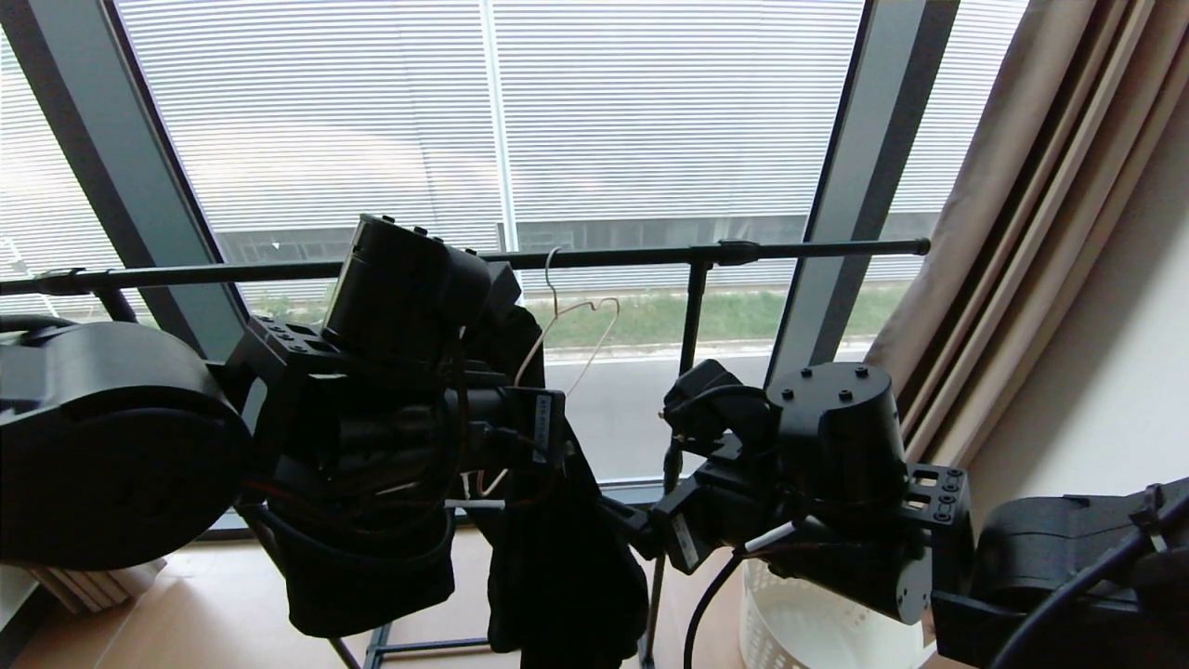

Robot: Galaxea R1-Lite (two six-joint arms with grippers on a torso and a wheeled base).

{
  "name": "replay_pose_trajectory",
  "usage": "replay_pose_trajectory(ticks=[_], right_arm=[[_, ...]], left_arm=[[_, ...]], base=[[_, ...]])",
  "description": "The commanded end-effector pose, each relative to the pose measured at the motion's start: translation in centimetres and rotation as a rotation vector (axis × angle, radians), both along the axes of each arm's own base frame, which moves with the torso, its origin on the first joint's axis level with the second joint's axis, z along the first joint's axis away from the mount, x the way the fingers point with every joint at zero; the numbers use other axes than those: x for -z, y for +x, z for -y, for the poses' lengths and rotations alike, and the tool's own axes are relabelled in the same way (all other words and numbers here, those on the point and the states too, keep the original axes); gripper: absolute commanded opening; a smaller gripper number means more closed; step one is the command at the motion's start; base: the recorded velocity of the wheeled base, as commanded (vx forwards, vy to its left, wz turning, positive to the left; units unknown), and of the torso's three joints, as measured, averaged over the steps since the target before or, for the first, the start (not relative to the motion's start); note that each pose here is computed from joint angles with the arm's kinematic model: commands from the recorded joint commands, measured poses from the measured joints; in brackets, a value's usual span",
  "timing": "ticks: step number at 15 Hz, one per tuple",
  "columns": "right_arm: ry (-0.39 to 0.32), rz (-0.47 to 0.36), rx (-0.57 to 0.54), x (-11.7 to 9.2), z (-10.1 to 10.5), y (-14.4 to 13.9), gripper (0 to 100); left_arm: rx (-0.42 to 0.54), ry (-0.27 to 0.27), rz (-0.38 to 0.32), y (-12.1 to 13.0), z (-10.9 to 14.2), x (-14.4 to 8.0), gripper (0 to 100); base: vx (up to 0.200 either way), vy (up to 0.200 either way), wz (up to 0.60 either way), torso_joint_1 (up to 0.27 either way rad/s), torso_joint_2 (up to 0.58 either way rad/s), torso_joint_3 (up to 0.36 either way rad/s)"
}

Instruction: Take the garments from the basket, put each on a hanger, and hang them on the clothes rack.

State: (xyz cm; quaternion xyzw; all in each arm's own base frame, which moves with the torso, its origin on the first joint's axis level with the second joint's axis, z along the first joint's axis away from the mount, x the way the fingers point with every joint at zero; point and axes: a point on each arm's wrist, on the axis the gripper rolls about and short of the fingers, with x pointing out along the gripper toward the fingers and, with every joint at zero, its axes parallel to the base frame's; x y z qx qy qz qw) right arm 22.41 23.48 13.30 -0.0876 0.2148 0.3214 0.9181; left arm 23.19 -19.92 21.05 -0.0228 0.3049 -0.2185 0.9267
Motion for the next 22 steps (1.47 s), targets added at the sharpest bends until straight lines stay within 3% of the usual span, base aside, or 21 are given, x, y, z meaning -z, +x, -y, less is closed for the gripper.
replay_pose_trajectory(ticks=[1, 5, 8, 15, 22], right_arm=[[-0.008, -0.009, -0.006, 0.4, -0.1, -0.1, 100], [-0.03, -0.028, -0.023, 2.1, -1.4, 0.1, 100], [-0.04, -0.051, 0.042, 3.4, -1.5, 2.0, 100], [-0.019, -0.049, 0.141, 3.4, 0.3, 4.9, 100], [-0.023, -0.052, 0.175, 3.6, 1.2, 5.8, 100]], left_arm=[[-0.001, 0.0, 0.001, -0.1, 0.0, 0.0, 0], [0.001, -0.005, 0.006, -0.3, -0.1, -0.2, 0], [0.008, -0.006, 0.006, -0.7, -0.2, -0.3, 0], [0.049, -0.027, 0.01, -1.4, -0.8, -0.9, 0], [0.049, -0.023, 0.008, -1.7, -1.2, -0.8, 0]], base=[[0.0, 0.0, 0.0, 0.0, 0.0, 0.0], [0.0, 0.0, 0.0, 0.0, 0.0, 0.0], [0.0, 0.0, 0.0, 0.0, 0.0, 0.0], [0.0, 0.0, 0.0, 0.0, 0.0, 0.0], [0.0, 0.0, 0.0, 0.0, 0.0, 0.0]])
